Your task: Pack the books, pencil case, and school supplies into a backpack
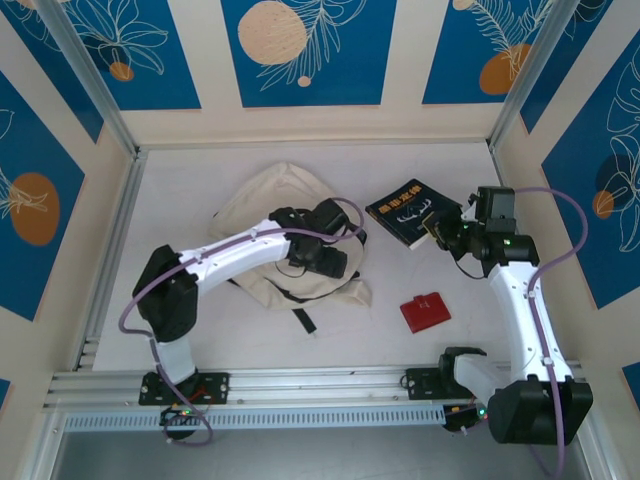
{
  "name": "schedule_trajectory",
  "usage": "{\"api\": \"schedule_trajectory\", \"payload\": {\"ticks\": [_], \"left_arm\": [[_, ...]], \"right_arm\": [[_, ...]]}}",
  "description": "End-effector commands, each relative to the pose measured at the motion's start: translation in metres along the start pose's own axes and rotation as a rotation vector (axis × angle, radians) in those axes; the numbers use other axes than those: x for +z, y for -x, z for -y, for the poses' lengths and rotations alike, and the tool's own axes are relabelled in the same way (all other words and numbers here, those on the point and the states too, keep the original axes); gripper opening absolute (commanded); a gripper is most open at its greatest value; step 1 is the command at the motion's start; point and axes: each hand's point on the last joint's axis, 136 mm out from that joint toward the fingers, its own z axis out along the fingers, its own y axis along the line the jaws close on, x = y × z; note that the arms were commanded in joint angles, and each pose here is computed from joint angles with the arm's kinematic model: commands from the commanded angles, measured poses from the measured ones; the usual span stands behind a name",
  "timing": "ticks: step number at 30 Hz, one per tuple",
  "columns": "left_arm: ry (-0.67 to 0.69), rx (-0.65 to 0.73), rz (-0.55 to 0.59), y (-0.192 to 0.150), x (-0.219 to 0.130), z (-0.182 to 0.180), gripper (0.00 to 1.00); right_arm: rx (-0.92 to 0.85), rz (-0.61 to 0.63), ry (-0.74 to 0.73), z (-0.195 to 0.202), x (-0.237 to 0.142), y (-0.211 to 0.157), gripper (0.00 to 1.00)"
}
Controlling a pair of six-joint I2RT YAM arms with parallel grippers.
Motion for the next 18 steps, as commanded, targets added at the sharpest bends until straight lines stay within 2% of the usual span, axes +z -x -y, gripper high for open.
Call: {"api": "schedule_trajectory", "payload": {"ticks": [1,7,12,18], "left_arm": [[0.049,-0.033,-0.06,-0.013,0.01,-0.001,0.77],[0.088,-0.035,-0.114,-0.022,0.034,-0.002,0.67],[0.084,-0.044,-0.12,-0.021,0.038,0.001,0.43],[0.082,-0.041,-0.08,-0.013,0.023,0.0,0.17]], "right_arm": [[-0.037,-0.019,0.055,-0.007,-0.004,-0.006,0.0],[-0.013,-0.073,0.141,-0.019,-0.003,-0.014,0.0],[-0.015,-0.078,0.133,-0.018,-0.004,-0.016,0.0],[-0.011,-0.086,0.124,-0.013,-0.004,-0.018,0.0]]}}
